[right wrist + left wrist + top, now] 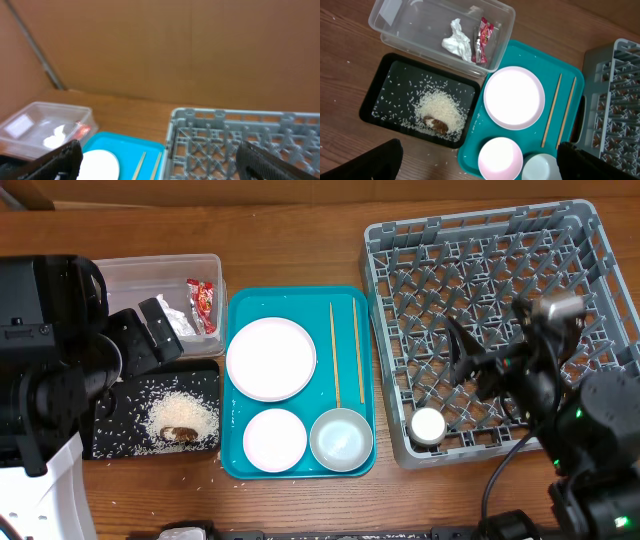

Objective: Sort waste into correct bins and load items into the dishwasher

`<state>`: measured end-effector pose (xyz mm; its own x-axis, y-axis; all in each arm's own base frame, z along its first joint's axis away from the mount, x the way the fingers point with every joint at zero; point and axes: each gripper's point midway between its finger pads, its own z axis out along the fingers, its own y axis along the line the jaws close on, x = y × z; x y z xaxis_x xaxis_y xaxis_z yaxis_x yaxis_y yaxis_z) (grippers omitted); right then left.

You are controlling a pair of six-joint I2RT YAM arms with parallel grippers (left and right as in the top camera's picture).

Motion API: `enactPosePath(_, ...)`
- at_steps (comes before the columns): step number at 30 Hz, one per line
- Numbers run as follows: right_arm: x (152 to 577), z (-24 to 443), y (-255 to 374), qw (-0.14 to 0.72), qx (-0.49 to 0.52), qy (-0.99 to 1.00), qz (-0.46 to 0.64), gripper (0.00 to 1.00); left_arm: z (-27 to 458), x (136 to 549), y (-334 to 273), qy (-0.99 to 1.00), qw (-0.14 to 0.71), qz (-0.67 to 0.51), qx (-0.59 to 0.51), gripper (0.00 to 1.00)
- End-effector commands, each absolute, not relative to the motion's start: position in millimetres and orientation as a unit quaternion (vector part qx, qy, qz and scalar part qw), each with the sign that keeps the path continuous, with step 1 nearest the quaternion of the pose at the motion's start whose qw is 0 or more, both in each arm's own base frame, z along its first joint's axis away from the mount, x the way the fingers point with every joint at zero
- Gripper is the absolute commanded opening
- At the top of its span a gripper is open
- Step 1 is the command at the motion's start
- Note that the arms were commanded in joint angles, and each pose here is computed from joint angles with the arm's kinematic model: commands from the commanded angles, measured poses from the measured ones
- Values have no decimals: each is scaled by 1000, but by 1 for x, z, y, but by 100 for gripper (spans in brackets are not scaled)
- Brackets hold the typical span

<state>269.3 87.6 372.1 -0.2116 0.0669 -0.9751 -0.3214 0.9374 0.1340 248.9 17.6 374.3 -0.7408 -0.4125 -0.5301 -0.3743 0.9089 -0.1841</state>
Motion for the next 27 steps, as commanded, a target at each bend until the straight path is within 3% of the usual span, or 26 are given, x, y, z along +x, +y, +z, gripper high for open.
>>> enactPosePath(1,262,323,78,622,-84,764,150,100,373,251,15,935,290,-33,-201,100)
enactPosePath(7,247,286,77,650,-91,737,160,100,373,251,15,935,290,-33,-201,100)
enactPosePath(20,233,311,107,667,-160,691,228,100,373,251,15,935,290,-33,-201,100)
enactPosePath(27,223,246,107,559,-147,782,233,100,373,251,15,935,290,-33,-201,100)
